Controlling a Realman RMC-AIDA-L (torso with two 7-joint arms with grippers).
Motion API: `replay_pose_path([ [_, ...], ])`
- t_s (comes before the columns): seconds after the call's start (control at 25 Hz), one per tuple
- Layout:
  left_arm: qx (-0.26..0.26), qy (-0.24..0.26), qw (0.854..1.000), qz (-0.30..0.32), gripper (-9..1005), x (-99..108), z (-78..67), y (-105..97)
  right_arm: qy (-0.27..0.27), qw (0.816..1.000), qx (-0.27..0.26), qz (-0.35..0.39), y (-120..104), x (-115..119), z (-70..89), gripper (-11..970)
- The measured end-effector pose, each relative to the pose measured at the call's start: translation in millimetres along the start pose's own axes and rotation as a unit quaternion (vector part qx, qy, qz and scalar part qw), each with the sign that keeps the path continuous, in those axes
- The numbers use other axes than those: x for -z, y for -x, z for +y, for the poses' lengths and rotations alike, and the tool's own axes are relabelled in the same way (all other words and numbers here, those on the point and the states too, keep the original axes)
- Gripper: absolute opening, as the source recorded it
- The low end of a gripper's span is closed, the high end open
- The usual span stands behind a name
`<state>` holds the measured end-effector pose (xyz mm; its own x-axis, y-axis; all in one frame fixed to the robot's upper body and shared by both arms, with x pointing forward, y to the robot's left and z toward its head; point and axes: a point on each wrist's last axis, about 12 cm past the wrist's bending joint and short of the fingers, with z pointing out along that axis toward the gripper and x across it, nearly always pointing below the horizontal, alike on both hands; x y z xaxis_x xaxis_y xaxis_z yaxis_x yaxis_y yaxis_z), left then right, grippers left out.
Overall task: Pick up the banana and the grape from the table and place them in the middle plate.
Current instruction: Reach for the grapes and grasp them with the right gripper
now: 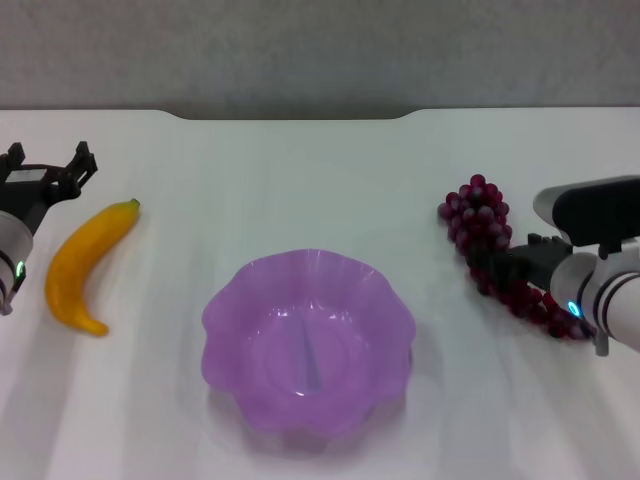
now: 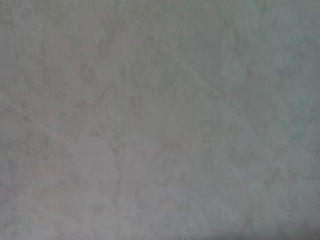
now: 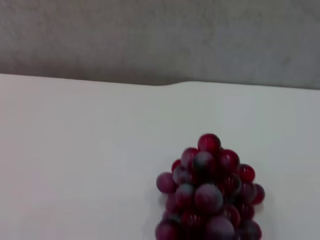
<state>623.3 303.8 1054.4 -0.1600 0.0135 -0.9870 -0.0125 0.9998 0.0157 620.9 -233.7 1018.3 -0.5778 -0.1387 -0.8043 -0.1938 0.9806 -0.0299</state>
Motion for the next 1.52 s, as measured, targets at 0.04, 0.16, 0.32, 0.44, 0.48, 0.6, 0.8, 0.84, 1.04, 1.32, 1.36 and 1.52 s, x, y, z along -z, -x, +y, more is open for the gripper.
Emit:
replay_pose_path([
  [0.04,0.0,0.0,1.0,0.0,881,0.0,-0.1,0.0,-0.001,1.0,0.0,0.001,-1.4,0.3,-0.5,871],
  [0.16,-0.001,-0.001,1.0,0.0,880,0.0,-0.4,-0.1,-0.001,1.0,0.003,0.004,-6.5,1.6,-1.4,871],
  [0.32,-0.001,-0.001,1.0,0.0,879,0.0,-0.7,-0.1,0.0,1.0,0.007,-0.001,-11.5,3.3,-1.4,870],
  [0.44,-0.001,-0.002,1.0,0.0,879,-0.2,-1.1,0.2,0.008,1.0,0.021,-0.003,-14.4,4.2,2.1,870],
  [0.48,-0.001,-0.003,1.0,0.0,879,-0.2,-1.3,0.2,0.012,1.0,0.027,-0.002,-16.0,4.7,4.0,869],
  [0.6,-0.002,-0.004,1.0,0.0,878,-0.2,-1.5,0.1,0.021,0.999,0.039,0.002,-21.3,6.2,8.3,869],
  [0.8,-0.002,-0.004,1.0,0.0,877,-0.1,-1.5,-0.1,0.019,0.999,0.037,0.007,-28.6,8.3,6.3,868],
  [0.84,-0.003,-0.003,1.0,0.001,877,0.0,-1.3,-0.3,0.019,0.999,0.037,0.007,-28.6,8.3,6.3,868],
  [1.04,-0.003,-0.003,1.0,0.002,876,0.3,-1.0,-0.8,0.014,0.999,0.032,0.008,-33.3,9.8,2.0,867],
  [1.32,-0.003,-0.002,1.0,0.002,875,0.5,-0.7,-1.2,0.009,1.0,0.011,-0.008,-35.9,12.3,-2.0,866],
  [1.36,-0.003,-0.002,1.0,0.002,875,0.5,-0.7,-1.2,0.009,1.0,0.01,-0.007,-36.0,12.3,-2.1,866],
  [1.52,-0.003,-0.003,1.0,0.002,874,0.5,-1.0,-1.2,0.008,1.0,0.008,-0.007,-36.4,12.4,-2.9,838],
])
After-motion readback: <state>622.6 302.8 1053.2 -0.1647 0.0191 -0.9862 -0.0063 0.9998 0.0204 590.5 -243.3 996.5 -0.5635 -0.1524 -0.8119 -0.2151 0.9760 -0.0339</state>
